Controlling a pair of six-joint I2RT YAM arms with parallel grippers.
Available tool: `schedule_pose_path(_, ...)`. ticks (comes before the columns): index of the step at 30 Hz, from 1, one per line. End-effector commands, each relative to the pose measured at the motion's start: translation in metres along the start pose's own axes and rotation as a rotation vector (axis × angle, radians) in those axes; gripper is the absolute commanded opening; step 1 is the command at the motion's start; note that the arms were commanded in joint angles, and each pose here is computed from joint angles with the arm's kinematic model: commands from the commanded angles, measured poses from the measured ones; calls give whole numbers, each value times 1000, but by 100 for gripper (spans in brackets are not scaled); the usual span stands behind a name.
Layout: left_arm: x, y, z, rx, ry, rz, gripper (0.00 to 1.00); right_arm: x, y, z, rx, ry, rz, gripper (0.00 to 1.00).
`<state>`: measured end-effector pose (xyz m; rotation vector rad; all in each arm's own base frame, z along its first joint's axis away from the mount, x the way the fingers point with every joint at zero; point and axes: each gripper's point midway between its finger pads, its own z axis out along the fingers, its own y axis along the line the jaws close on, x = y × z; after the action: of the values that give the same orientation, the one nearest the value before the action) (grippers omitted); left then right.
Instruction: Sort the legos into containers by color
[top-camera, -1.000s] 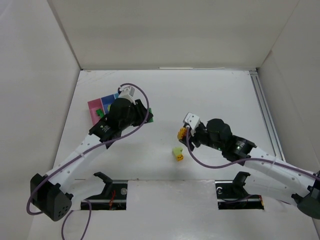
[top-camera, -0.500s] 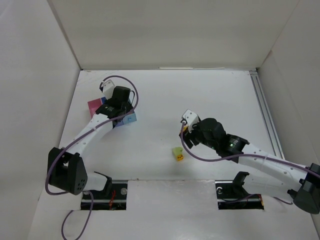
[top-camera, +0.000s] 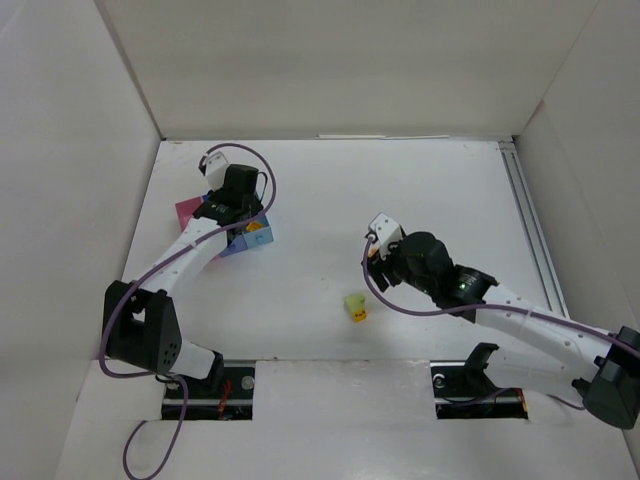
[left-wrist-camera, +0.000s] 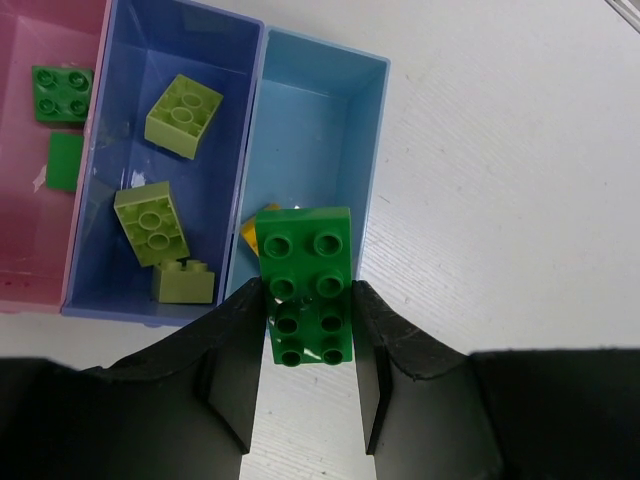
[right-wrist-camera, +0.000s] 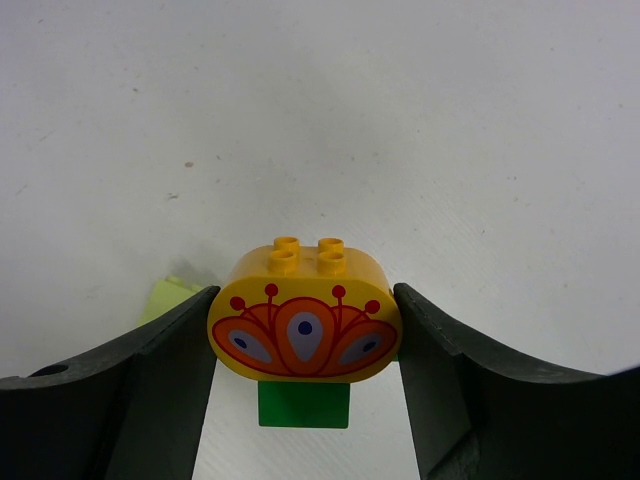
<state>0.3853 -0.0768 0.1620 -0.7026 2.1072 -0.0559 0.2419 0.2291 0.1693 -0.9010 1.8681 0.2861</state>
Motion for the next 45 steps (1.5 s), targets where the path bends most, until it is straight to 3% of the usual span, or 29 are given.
schedule_pose_path(1, -23, -12, -6, 33, -55, -8, 19, -30, -11, -3, 23, -81, 39, 33)
schedule_pose_path(18, -26, -6, -2, 10, -53, -12, 19, -26, -19, 0, 28, -69, 54, 33)
schedule_pose_path(33, -34, 88, 2, -193, -40, -152, 19, -21, -18, 7, 11, -51, 50, 33)
schedule_pose_path(45, -42, 123, -7, -333, -78, -201, 19, -17, -20, 12, -7, -42, 52, 33)
